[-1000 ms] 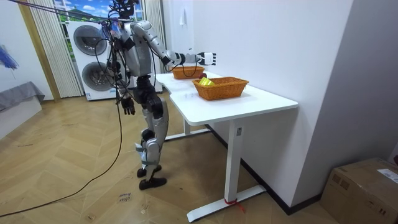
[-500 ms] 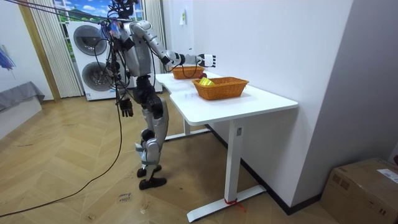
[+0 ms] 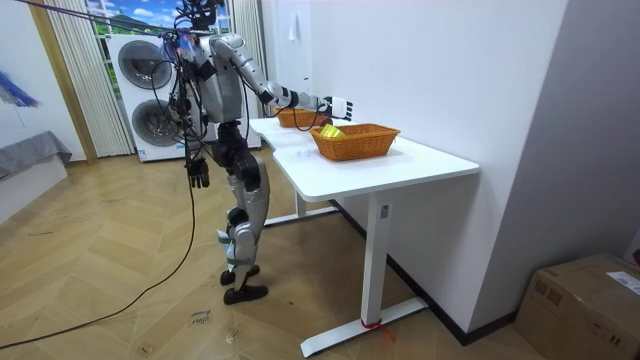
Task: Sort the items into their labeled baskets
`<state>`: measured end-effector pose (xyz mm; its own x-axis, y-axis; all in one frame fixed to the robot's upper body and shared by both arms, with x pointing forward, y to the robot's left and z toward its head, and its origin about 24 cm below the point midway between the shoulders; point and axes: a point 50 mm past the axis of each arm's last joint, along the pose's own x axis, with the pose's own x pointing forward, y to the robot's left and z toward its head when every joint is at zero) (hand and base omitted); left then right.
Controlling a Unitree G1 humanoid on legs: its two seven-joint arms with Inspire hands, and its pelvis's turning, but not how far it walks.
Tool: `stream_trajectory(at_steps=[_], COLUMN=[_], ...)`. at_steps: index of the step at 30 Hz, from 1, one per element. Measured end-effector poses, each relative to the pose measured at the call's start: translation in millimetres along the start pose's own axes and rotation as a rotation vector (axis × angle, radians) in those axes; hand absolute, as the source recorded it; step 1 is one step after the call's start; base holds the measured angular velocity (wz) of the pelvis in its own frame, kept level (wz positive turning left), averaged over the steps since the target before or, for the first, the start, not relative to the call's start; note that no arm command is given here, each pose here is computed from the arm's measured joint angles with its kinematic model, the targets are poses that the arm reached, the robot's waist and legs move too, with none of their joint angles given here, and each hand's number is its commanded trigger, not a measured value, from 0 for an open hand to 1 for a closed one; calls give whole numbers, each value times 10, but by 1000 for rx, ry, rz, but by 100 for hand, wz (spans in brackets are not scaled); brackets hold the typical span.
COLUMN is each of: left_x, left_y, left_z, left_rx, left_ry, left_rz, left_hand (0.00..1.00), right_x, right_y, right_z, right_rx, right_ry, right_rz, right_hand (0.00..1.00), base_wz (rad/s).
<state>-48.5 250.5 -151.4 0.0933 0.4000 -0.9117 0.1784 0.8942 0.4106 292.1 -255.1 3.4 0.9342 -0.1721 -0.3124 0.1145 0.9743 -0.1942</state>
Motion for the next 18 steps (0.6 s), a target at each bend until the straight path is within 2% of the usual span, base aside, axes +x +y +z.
stream_trajectory(at_steps=[11, 18], left_x=[10, 4], left_y=[71, 78], left_z=[-4, 39], left_rx=[3, 4], left_ry=[-3, -31], left_rz=[6, 6], left_hand=[0, 0], right_x=[-1, -4], right_y=[23, 31], right_z=[-6, -8], right_rx=[-10, -102], right_ry=[2, -5], right_rz=[18, 22], right_hand=[0, 0], base_wz=[0, 0])
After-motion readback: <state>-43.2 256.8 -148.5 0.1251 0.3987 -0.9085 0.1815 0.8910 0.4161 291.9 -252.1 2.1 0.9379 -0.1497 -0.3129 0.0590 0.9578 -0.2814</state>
